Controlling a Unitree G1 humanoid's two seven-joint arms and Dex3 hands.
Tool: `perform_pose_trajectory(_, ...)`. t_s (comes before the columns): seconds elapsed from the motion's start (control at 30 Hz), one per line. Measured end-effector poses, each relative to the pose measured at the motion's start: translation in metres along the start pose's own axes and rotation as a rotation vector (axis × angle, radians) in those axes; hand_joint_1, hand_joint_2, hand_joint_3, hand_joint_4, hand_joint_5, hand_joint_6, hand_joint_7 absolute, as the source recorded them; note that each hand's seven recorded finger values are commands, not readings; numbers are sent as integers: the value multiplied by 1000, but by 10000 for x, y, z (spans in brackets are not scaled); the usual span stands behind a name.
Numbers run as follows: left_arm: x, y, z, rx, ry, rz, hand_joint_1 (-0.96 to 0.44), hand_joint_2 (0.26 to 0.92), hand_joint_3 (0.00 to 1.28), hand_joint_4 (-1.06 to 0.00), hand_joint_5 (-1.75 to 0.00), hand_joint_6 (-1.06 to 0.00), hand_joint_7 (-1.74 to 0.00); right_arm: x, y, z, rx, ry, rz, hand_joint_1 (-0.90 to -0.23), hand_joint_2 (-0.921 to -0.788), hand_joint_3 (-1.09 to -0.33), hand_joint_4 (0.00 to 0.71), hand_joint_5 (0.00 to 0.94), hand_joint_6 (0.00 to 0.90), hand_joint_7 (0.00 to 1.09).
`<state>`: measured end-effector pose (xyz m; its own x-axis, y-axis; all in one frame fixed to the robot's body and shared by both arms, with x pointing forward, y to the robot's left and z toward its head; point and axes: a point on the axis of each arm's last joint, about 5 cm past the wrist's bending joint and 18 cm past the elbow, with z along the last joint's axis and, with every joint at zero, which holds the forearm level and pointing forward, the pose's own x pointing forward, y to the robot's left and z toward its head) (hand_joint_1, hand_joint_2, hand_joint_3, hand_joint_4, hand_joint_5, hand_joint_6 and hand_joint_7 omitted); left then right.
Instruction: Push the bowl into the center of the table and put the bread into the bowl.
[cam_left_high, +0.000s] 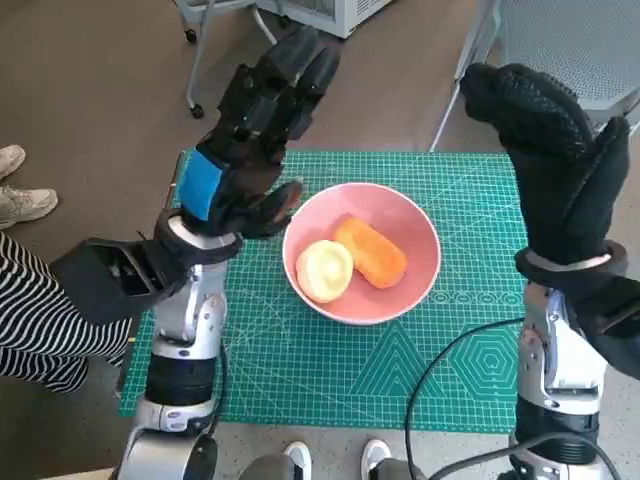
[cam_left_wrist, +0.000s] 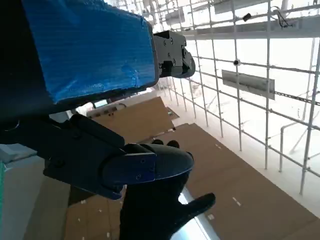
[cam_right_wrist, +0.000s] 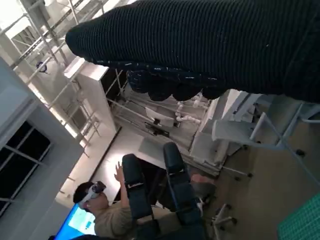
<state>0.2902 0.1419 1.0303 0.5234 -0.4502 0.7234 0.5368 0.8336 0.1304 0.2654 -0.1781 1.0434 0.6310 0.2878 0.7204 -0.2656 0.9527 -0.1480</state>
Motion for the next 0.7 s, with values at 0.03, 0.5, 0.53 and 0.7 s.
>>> perform_pose_trajectory(0.03, -2, 2, 1, 1, 1, -4, -753, 921, 469, -107, -12, 1, -434, -3, 3, -2, 0, -1, 0, -684, -921, -638, 172, 3, 12, 589)
perform_pose_trajectory(0.5, -37, 43, 22, 21, 9, -44, -764, 921, 460, -97, -7, 1, -422, -35, 46, -83, -13, -3, 1, -681, -921, -679, 166, 0, 0, 604)
perform_pose_trajectory(0.53, -42, 48, 20, 24, 8, -46, -766, 921, 461, -95, -7, 1, -414, -40, 45, -94, -13, 0, -1, -681, -921, -681, 165, 0, 0, 606)
perform_pose_trajectory(0.7, -82, 80, -17, 31, 12, -40, -769, 921, 460, -90, -4, 1, -369, -59, 49, -144, -13, 6, -9, -675, -921, -685, 164, 0, 0, 614)
